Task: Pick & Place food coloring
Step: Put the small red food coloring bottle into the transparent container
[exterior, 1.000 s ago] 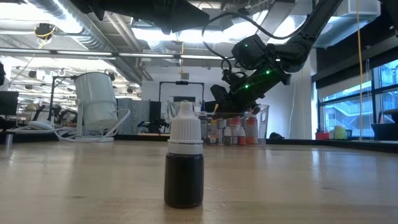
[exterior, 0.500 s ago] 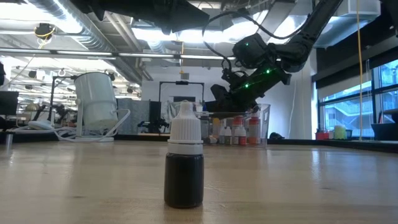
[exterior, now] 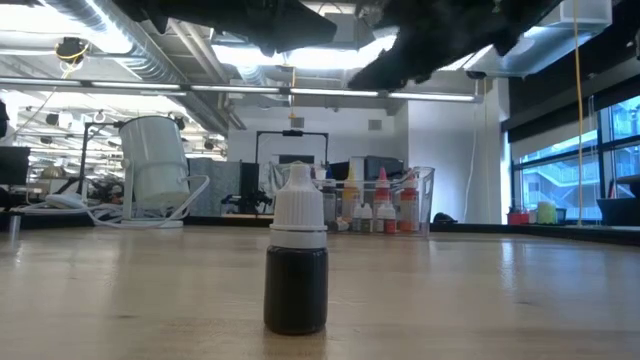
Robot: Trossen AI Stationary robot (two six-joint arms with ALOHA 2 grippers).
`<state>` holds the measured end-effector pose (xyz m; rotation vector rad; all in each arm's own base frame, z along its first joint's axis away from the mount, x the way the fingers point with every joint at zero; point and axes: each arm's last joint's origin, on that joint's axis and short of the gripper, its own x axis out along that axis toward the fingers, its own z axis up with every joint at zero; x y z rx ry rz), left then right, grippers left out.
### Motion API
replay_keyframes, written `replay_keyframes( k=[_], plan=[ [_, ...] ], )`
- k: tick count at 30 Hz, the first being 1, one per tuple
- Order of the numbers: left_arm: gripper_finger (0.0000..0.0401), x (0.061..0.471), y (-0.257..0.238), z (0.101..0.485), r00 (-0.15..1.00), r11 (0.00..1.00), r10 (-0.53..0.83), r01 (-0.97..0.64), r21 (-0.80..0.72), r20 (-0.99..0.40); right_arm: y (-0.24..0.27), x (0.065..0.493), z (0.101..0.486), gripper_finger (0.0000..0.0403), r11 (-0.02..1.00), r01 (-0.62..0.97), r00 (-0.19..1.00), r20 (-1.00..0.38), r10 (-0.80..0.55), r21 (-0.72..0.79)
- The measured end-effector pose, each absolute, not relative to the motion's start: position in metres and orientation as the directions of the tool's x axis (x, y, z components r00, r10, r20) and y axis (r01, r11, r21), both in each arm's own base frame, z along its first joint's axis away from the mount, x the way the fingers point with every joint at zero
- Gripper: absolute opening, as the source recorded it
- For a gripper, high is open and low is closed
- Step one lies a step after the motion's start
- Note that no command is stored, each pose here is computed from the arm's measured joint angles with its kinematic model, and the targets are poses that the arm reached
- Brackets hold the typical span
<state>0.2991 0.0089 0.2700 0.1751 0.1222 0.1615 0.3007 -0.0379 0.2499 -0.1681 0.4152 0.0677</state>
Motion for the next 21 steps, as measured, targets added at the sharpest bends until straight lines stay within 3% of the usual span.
replay_keyframes(
  k=[4, 9, 12, 17, 21],
  plan=[
    [0.0116, 0.299, 0.009, 0.271, 0.981, 0.972, 0.167, -0.147, 0.182, -0.097, -0.006, 0.295, 0.243, 0.0156, 0.949, -0.293, 0.844, -0.498, 0.198, -0.119],
    [0.0116, 0.3, 0.007, 0.272, 0.99, 0.981, 0.106, -0.089, 0.175, -0.089, 0.028, 0.294, 0.222, 0.0156, 0.873, -0.465, 0.737, -0.611, 0.289, -0.148],
    [0.0116, 0.3, 0.004, 0.272, 0.995, 0.986, 0.033, -0.017, 0.167, -0.09, 0.042, 0.295, 0.21, 0.0156, 0.843, -0.508, 0.743, -0.585, 0.325, -0.177],
    [0.0116, 0.305, -0.017, 0.26, 0.97, 0.968, -0.201, 0.218, 0.127, -0.135, 0.044, 0.284, 0.185, 0.0156, 0.853, -0.483, 0.798, -0.5, 0.336, -0.198],
    [0.0116, 0.316, -0.045, 0.24, 0.948, 0.955, -0.27, 0.287, 0.081, -0.168, 0.043, 0.273, 0.171, 0.0156, 0.88, -0.445, 0.833, -0.435, 0.341, -0.163]
  ],
)
